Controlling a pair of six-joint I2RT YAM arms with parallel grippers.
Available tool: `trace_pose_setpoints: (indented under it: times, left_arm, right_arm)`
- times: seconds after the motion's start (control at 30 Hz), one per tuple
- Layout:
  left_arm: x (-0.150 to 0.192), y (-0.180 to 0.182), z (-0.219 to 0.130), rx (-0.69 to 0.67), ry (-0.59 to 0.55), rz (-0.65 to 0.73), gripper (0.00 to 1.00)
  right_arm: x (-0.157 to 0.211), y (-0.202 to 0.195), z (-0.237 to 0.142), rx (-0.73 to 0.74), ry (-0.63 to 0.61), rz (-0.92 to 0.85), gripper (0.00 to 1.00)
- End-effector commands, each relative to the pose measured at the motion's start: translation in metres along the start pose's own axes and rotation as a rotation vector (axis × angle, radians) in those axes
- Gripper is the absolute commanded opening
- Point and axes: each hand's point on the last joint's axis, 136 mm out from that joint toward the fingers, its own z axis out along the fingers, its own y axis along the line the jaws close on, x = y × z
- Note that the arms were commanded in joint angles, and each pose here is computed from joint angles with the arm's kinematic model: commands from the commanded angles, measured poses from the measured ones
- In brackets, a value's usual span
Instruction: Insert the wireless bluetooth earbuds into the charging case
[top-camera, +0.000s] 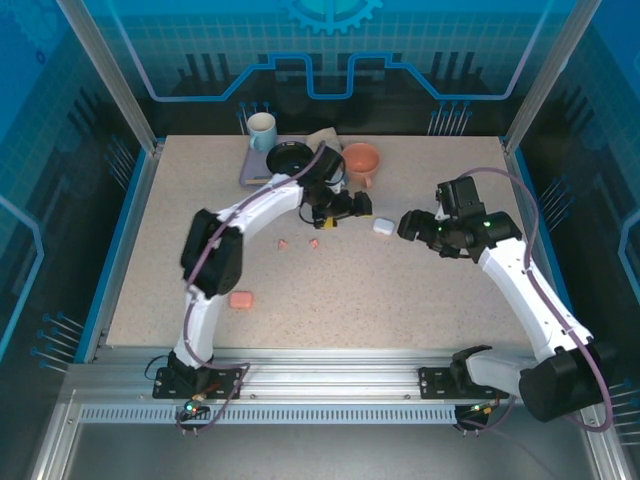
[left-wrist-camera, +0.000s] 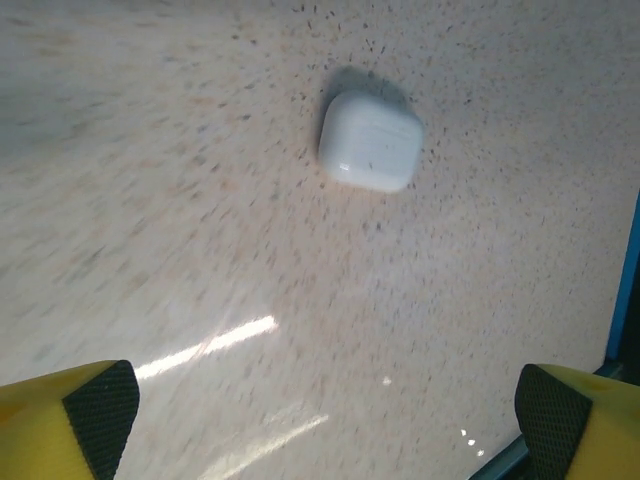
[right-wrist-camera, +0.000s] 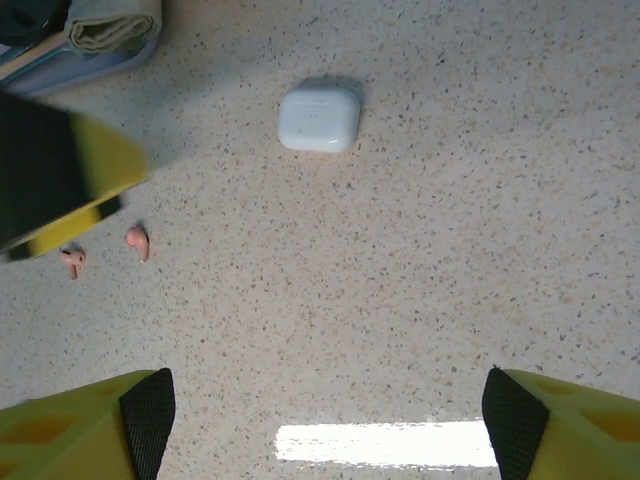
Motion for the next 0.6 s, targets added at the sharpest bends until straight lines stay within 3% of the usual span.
trace_pose_setpoints:
  times: [0.0,0.33,0.57]
  left_arm:
    - [0.002,0.025,-0.056,-0.129,-0.167,0.023,0.99]
    - [0.033,0.164,-0.145,-0.292,-0.445,-0.366,0.99]
    - [0.032,0.21,-0.2,-0.304,-0.544,-0.522,0.99]
  right_arm:
    - [0.009,0.017,0.002,-0.058,0.011,-0.022,0.84]
    - [0.063,0.102,0.039,-0.056,0.141,-0.205,0.83]
    - [0.126,0.187,0.072,0.01,0.19,-0.283,0.85]
